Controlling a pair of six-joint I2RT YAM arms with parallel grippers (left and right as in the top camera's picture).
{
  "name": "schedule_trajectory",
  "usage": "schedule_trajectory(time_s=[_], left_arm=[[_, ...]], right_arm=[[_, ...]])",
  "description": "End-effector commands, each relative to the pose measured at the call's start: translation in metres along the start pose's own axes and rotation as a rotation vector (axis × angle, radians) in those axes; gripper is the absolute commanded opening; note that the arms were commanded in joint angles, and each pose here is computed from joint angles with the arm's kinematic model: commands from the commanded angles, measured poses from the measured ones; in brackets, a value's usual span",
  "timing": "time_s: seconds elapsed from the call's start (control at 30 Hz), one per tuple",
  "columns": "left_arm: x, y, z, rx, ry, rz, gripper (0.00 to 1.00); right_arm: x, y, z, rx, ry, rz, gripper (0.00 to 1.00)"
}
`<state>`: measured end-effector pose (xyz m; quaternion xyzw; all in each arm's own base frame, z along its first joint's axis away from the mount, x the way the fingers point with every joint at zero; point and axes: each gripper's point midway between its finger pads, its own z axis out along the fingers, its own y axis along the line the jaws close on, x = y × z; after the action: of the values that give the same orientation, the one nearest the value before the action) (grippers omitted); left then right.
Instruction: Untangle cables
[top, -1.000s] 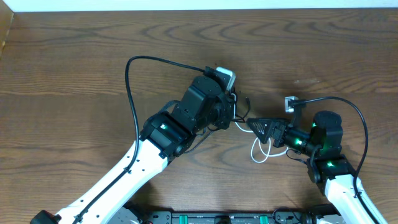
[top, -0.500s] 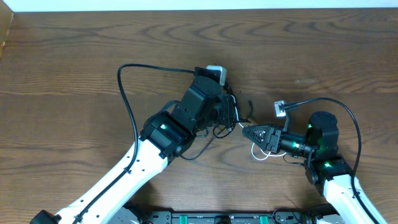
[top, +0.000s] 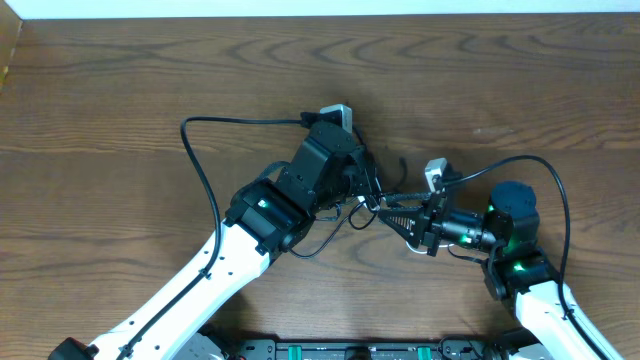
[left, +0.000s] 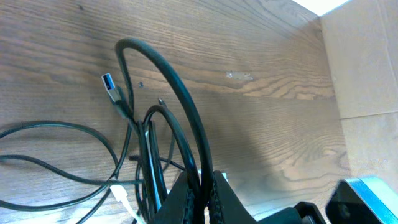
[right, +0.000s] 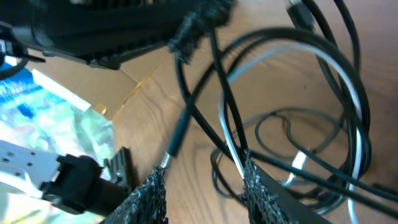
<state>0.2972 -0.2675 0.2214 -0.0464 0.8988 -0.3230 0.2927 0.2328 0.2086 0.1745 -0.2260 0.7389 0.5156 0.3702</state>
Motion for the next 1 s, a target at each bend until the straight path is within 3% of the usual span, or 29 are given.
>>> schedule_trajectory(time_s=[0.0,0.1,0.23,0.33,0.43,0.5,0.57,0.63,0.73,0.83,0.97], left_arm=[[-0.006,-0.022,-0.014,0.084,0.010,-0.051,0.08],[0.002,-0.030,-0.015,0.128,0.060,-0.049,0.08],[0.012,-0.039,-0.017,0.182,0.118,-0.046,0.08],[0.017,-0.044,-0.019,0.210,0.151,-0.073,0.08],[0.018,-0.050,-0.020,0.235,0.164,-0.092,0.07],[0.020,-0.064,-0.025,0.307,0.194,-0.089,0.08],[0.023,-0.088,-0.035,0.434,0.243,-0.075,0.07],[0.024,-0.102,-0.043,0.514,0.263,-0.049,0.08],[0.022,-0.098,-0.042,0.505,0.249,-0.015,0.08],[0.017,-0.065,-0.028,0.365,0.170,0.156,0.08],[0.005,0.033,-0.015,-0.136,0.064,0.207,0.08]], right_arm=[[-0.002,-0.013,0.003,0.089,-0.020,-0.081,0.34],[-0.003,-0.018,0.004,0.119,-0.027,-0.100,0.26],[-0.006,-0.024,0.003,0.157,-0.038,-0.100,0.29],[-0.005,-0.023,0.003,0.153,-0.035,-0.099,0.34],[0.002,-0.018,0.008,0.134,-0.010,-0.097,0.48],[0.007,-0.020,0.013,0.145,0.007,-0.105,0.49],[0.012,-0.031,0.017,0.200,0.018,-0.093,0.34],[0.014,-0.035,0.019,0.215,0.022,-0.089,0.02],[0.012,-0.030,0.019,0.191,0.016,-0.068,0.01],[0.006,-0.007,0.015,0.083,0.003,0.007,0.01],[-0.008,0.011,-0.003,-0.001,-0.030,0.114,0.01]])
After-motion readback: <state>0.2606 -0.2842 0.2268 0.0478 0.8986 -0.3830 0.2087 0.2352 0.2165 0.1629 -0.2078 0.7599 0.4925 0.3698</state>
